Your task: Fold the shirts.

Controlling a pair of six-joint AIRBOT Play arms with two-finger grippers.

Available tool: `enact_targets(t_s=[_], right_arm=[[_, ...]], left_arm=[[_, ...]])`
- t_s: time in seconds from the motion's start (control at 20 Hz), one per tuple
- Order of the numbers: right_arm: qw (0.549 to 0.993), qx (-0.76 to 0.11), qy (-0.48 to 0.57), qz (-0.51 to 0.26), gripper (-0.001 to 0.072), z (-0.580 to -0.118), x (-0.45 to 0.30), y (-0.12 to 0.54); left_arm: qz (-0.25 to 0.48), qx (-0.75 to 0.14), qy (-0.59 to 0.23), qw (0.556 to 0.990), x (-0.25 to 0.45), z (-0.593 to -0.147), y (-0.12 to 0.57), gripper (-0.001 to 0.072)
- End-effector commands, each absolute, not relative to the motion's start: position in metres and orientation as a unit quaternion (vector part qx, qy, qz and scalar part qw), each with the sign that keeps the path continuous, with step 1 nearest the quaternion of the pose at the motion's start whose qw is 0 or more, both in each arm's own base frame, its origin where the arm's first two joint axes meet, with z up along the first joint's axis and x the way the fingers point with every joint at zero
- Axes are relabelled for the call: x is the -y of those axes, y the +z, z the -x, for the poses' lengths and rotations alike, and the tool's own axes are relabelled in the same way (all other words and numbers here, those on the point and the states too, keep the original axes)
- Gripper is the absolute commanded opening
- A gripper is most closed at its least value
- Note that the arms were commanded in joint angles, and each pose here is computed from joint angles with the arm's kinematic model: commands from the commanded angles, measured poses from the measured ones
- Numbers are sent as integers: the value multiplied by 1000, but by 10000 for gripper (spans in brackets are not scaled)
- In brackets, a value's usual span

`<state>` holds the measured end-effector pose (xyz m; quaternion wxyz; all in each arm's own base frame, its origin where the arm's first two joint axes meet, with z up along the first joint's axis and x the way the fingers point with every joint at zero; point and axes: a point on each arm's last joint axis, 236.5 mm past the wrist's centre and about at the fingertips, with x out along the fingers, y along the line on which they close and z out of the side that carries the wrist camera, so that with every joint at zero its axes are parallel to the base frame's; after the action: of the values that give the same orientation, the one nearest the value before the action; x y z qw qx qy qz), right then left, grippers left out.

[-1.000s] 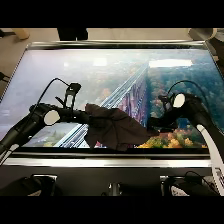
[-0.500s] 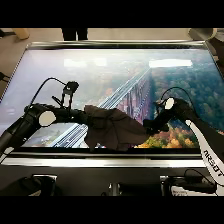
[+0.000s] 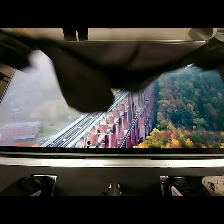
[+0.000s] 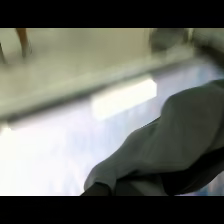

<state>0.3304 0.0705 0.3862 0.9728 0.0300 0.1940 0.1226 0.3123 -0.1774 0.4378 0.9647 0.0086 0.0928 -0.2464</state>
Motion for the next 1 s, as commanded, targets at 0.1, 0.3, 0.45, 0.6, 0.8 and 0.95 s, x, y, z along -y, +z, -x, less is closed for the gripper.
enact_targets(t_s=[0.1, 0.3, 0.45, 0.6, 0.8, 0.95], right_arm=[[993, -67, 72, -70, 26, -205, -33, 476], [982, -180, 41, -33, 26, -221, -22, 423], [930, -365, 35, -10, 26, -248, -24, 336], [857, -515, 33, -4, 27, -285, -31, 228], [822, -568, 17, -48, 27, -344, -44, 75], [781, -616, 11, -98, 27, -343, -60, 12]], left_arm=[[42, 6, -219, 975, 116, -238, 529, 29], [-10, -111, -161, 981, 105, -269, 458, 29], [-53, -207, -148, 966, 124, -308, 380, 29], [-114, -347, -139, 920, 147, -345, 245, 29], [-133, -480, -128, 858, 170, -366, 59, 29], [-115, -588, -107, 793, 179, -351, -33, 50]])
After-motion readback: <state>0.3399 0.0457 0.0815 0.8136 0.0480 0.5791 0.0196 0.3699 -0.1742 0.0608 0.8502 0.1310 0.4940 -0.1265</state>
